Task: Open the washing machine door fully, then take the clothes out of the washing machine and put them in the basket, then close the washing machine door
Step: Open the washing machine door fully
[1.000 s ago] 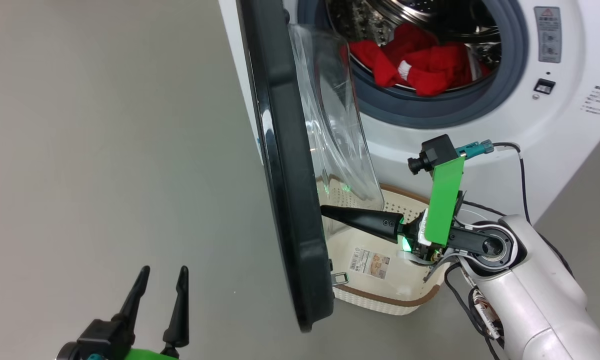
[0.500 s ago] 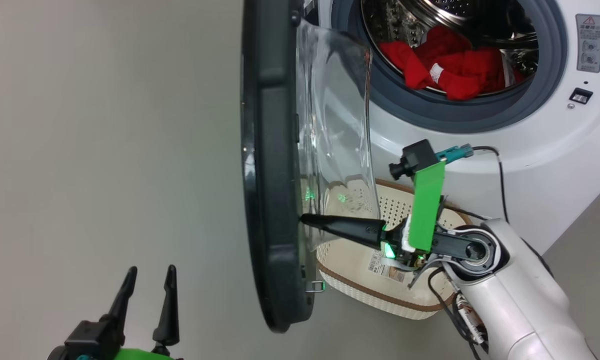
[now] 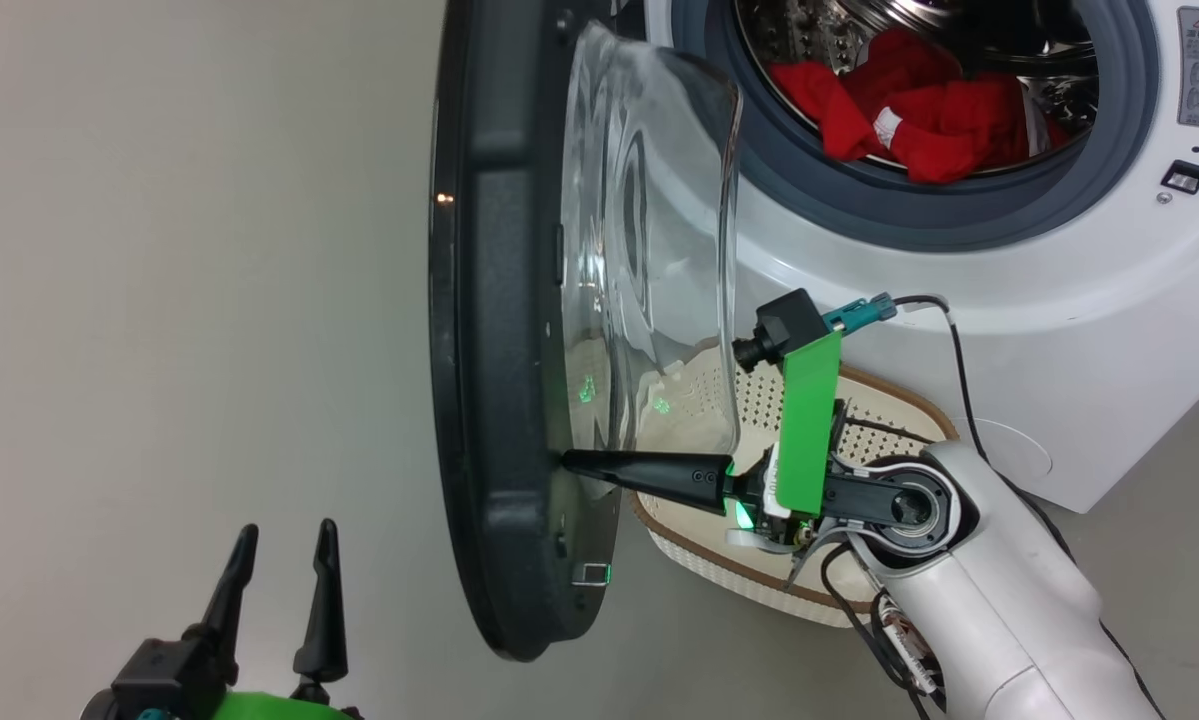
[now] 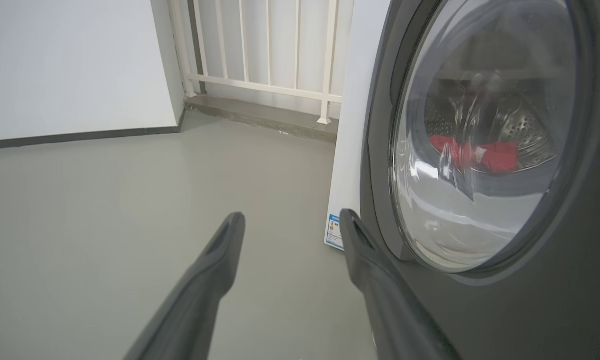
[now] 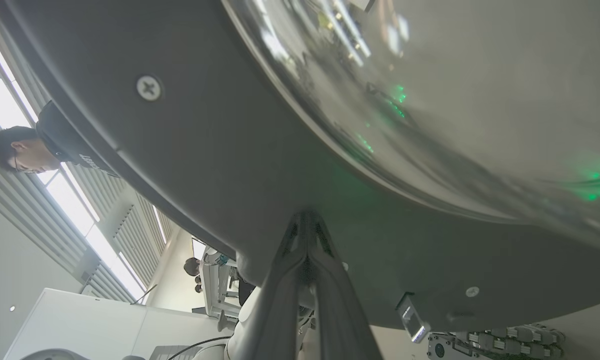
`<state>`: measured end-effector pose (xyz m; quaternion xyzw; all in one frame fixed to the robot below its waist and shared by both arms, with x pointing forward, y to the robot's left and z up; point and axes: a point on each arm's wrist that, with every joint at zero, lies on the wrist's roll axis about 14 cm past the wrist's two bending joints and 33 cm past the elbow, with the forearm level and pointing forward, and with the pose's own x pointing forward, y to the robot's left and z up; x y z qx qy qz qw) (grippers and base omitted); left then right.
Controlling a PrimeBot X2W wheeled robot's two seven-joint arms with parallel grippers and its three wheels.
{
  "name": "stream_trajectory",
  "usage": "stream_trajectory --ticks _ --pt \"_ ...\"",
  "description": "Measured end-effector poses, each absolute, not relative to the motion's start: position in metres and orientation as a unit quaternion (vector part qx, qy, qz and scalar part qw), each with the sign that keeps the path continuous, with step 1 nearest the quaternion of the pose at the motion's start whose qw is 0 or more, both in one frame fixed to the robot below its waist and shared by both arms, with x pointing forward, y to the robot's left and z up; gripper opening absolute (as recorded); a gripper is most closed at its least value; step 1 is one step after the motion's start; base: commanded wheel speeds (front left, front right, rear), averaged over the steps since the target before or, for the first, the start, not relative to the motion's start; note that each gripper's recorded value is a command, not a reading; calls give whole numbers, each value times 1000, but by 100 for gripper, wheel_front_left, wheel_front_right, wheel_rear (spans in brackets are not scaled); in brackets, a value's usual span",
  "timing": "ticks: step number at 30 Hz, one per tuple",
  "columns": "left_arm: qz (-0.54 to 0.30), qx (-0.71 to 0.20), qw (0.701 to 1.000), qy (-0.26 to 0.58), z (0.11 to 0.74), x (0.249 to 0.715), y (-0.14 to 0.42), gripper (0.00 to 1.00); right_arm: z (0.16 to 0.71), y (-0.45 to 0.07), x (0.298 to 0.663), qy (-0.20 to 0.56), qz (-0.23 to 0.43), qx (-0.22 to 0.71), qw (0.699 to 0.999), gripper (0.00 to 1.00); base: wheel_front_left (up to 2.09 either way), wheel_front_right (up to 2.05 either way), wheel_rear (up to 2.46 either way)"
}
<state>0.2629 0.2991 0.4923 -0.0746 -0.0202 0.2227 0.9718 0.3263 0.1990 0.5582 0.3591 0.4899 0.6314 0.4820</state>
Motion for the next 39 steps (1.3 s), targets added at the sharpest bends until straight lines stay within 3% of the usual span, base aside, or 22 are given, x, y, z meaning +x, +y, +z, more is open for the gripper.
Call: stream_trajectory --ticks 19,20,21,22,23,31,39 --pt "223 -78 971 -20 492 264 298 100 565 212 311 490 645 351 470 0 0 0 0" --pt "223 -79 972 -20 492 264 297 100 565 212 312 489 645 351 472 25 0 0 0" --pt "222 -79 972 -19 491 264 297 100 566 212 312 486 644 350 476 45 0 0 0" --pt "221 -80 972 -19 490 264 296 100 567 212 313 482 643 350 481 80 0 0 0" --pt "220 -81 972 -18 490 264 296 100 568 212 315 477 643 348 488 100 0 0 0" --pt "202 -82 976 -10 483 264 288 100 568 198 332 445 617 363 538 100 0 0 0" --pt "180 -81 980 -10 484 276 282 100 544 166 358 424 565 362 608 100 0 0 0"
